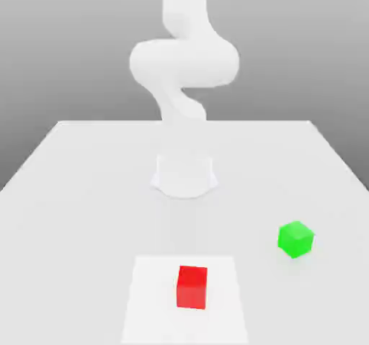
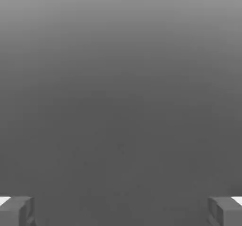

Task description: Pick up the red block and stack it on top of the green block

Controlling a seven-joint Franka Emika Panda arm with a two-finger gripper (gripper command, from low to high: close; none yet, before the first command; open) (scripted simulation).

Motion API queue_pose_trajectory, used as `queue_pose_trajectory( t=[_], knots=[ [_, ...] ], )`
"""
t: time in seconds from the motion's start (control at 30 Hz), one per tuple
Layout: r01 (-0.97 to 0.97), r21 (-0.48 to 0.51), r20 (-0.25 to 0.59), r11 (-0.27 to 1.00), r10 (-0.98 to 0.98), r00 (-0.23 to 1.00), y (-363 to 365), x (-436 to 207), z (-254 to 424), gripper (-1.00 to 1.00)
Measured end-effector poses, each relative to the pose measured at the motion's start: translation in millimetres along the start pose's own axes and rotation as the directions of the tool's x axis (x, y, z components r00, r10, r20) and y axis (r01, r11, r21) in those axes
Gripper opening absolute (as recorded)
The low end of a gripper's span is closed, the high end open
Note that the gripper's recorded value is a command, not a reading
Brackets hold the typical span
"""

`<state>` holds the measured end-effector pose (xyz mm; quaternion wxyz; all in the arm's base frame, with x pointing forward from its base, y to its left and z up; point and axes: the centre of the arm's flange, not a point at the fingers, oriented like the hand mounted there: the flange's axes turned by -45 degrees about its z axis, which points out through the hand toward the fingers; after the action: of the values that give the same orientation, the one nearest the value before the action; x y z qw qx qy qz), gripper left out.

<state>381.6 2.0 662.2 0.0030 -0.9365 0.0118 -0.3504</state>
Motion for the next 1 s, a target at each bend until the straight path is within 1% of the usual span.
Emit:
queue_pose_trajectory(
  t=[0.13,0.3,0.5,0.67,0.73,0.87,0.9,1.0],
  knots=[
    [-0.015,-0.009,0.14,1.0,0.016,0.99,-3,-24,96,0.0],
    [-0.032,-0.023,0.304,0.999,0.037,0.952,-4,-76,198,0.0],
    [-0.048,-0.044,0.487,0.998,0.064,0.871,-5,-166,295,0.0],
    [-0.057,-0.065,0.625,0.996,0.085,0.776,-6,-256,350,0.0],
    [-0.059,-0.069,0.646,0.996,0.089,0.758,-6,-279,367,0.0],
    [-0.06,-0.07,0.652,0.996,0.091,0.752,-5,-310,399,0.0],
    [-0.059,-0.07,0.653,0.996,0.091,0.752,-5,-316,405,-1.0],
    [-0.06,-0.07,0.652,0.996,0.091,0.752,-5,-316,405,-1.0]
  ],
)
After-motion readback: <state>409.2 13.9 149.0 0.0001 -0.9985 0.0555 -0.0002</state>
